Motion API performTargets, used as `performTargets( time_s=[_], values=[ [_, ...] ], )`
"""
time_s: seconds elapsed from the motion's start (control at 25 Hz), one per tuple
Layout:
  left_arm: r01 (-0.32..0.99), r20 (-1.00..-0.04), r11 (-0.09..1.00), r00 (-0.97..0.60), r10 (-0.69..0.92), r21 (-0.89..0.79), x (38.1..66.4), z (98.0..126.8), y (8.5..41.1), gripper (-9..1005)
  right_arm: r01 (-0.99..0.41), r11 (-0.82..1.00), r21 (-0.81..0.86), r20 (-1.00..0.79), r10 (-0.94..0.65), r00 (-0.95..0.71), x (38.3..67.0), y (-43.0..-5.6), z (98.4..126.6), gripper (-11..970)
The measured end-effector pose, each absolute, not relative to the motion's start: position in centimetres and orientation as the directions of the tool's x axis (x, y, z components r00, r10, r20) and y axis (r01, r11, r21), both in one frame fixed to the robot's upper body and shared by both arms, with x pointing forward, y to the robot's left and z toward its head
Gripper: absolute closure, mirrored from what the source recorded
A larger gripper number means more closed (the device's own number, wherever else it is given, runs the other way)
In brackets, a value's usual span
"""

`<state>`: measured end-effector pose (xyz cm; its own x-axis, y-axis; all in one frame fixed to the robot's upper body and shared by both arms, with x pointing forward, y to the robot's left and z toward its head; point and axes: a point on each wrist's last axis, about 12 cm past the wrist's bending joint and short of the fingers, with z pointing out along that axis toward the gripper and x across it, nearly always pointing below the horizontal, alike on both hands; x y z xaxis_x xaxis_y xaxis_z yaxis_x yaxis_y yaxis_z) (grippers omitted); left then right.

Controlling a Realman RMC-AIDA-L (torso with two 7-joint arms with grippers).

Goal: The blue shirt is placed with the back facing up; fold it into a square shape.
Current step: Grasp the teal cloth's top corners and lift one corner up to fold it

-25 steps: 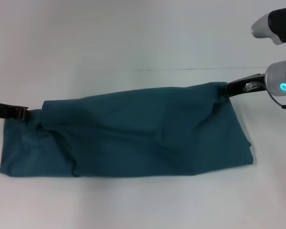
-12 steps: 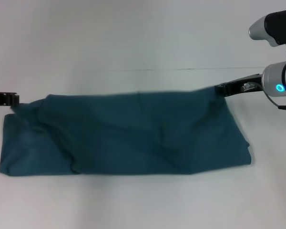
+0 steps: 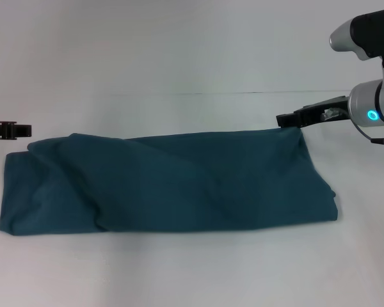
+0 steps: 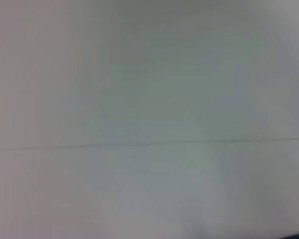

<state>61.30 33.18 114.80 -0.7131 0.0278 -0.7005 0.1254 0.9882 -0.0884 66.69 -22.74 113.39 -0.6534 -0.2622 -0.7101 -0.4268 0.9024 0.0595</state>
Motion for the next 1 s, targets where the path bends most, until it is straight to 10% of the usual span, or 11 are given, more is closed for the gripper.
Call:
performTargets(
  time_s=[0.6, 1.0],
  values=[
    [0.038, -0.487, 0.968, -0.869, -0.090, -0.247, 57.3, 118.0, 35.5, 141, -0.509, 0.855, -0.100, -0.655, -0.441, -0.613, 66.4, -21.5, 116.8, 29],
    [-0.027, -0.306, 0.953, -0.944, -0.123, -0.300, 56.7, 114.7, 36.5, 60, -0.575, 0.803, -0.159, -0.644, -0.526, -0.556, 66.3, -19.3, 117.4, 28]
  ],
)
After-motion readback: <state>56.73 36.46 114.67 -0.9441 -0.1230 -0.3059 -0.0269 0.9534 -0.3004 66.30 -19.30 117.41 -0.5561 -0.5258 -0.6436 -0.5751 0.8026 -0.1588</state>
